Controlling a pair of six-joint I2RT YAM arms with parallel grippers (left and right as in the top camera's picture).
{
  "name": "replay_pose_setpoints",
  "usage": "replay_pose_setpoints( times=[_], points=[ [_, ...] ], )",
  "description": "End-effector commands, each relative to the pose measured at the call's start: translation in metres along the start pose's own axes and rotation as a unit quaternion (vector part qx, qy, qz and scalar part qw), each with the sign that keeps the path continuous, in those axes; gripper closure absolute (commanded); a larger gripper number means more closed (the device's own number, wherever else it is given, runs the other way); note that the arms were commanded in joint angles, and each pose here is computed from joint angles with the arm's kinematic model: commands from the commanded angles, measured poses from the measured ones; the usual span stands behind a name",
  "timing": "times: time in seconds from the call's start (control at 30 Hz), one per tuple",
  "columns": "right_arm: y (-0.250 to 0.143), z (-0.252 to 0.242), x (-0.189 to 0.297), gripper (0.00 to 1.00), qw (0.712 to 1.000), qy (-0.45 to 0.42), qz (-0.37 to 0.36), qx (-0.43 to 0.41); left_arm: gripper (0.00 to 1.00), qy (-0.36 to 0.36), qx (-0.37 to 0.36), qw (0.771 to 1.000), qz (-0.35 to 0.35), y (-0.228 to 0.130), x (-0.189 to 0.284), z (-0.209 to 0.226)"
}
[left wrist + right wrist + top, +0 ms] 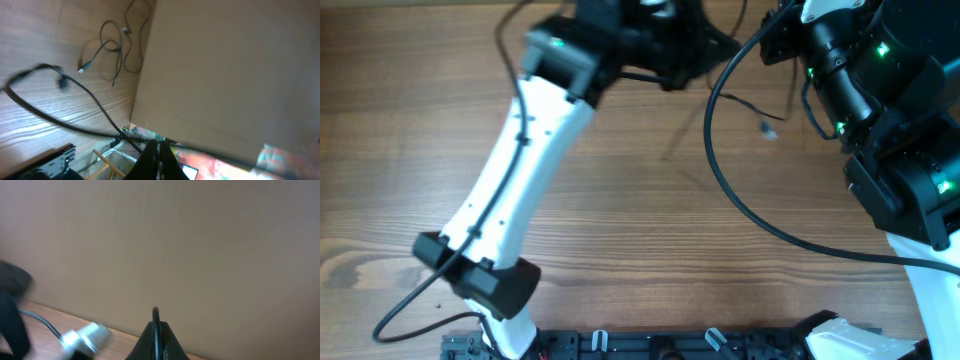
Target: Untangle cables
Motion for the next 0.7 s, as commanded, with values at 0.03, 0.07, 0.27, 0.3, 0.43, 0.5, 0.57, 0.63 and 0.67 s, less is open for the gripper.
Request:
replay_pose_setpoints(
  times=[0.03,0.07,0.27,0.3,0.43,0.5,0.57,0.63,0.67],
  points=[
    [0.008,-0.003,0.009,0.96,1.000,-0.001,-0.015,-0.011,0.96,0.076,0.065,0.992,-0.079,0.009,-0.056,0.030],
    [0.010,-0.003,0.011,0.96,1.000,0.003,-0.019,-0.014,0.96,0.093,0.069,0.989,-0.091,0.014,-0.068,0.040],
    [0.024,-0.009,0.035,0.96,0.999,0.001,-0.043,-0.020,0.96,0.199,0.050,0.968,-0.147,0.065,-0.121,0.121],
    [0.027,-0.011,0.042,0.96,0.999,0.001,-0.049,-0.021,0.96,0.232,0.035,0.958,-0.166,0.076,-0.120,0.138],
    [0.030,-0.015,0.058,0.96,0.998,0.000,-0.054,-0.020,0.96,0.310,-0.013,0.923,-0.226,0.116,-0.084,0.166],
    [0.027,-0.014,0.058,0.96,0.999,0.001,-0.045,-0.019,0.96,0.314,-0.004,0.920,-0.235,0.130,-0.064,0.169],
    [0.022,-0.013,0.054,0.96,0.999,0.002,-0.033,-0.016,0.96,0.261,0.011,0.948,-0.179,0.133,-0.049,0.160],
    [0.019,-0.012,0.049,0.96,1.000,0.002,-0.027,-0.013,0.96,0.209,0.023,0.969,-0.131,0.132,-0.038,0.149],
    [0.018,-0.011,0.046,0.96,1.000,0.002,-0.024,-0.011,0.96,0.184,0.033,0.976,-0.111,0.130,-0.031,0.143]
  ],
)
Point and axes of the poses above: each gripper's point midway between its finger pads, its own x axis back along the fingers, its own z axis along the line the jaws close on, y = z × x, the point moved 5 cm from there along x, back along the fingers, and after that the axes turned 2 degrees about -x, right-handed, at the moved point
